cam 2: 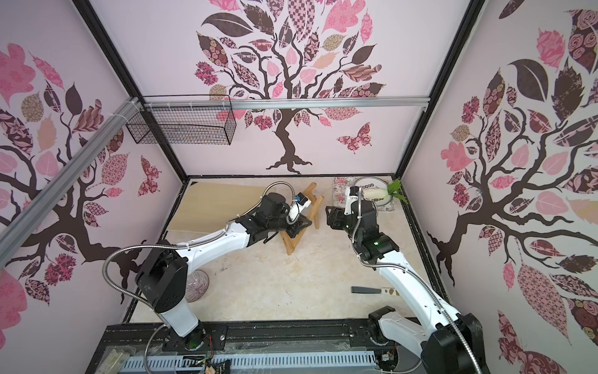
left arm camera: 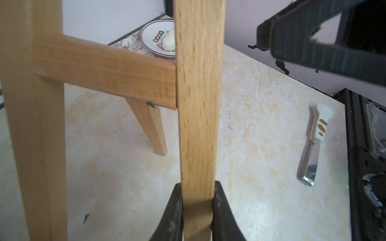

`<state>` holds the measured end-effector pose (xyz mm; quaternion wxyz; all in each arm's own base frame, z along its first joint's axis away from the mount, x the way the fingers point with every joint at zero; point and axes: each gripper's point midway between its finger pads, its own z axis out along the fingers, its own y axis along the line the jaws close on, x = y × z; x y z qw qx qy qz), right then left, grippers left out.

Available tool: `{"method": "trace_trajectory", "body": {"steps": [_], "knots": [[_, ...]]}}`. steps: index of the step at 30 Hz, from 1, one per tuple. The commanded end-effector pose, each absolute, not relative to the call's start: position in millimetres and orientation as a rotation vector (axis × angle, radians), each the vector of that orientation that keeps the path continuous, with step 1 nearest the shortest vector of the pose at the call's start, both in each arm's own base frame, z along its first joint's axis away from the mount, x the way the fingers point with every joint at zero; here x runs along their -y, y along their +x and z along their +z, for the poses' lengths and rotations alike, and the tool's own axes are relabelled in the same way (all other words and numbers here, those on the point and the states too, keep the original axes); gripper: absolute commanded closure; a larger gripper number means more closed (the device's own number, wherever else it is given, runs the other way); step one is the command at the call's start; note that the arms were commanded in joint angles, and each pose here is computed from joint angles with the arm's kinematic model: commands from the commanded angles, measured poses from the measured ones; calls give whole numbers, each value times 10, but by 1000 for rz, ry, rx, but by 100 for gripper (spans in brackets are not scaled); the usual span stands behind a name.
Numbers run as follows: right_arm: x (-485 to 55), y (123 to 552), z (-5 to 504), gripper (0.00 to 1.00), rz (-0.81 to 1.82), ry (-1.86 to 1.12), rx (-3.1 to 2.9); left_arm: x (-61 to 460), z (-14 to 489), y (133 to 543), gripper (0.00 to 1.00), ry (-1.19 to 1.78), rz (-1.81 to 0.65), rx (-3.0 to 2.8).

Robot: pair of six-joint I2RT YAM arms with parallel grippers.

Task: Disassemble the easel
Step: Pick up the easel at the center of the board, then fold up the easel.

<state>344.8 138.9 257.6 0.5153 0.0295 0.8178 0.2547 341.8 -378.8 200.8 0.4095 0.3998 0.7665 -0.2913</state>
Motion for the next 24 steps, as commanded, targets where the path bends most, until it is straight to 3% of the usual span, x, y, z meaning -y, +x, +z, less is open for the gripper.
{"method": "trace_trajectory", "body": {"steps": [1,7,24], "knots": [[-1538,3347,3009,29,737,-38,-1790,3817,2644,3392,100,993,-771,-1792],[-1667,3266,3070,18,849,-77,-1751,3772,2801,3338,100,981,-780,-1777],[-2063,3697,2974,17,998,-44,-1872,3808,3082,3277,100,967,-819,-1728]]}}
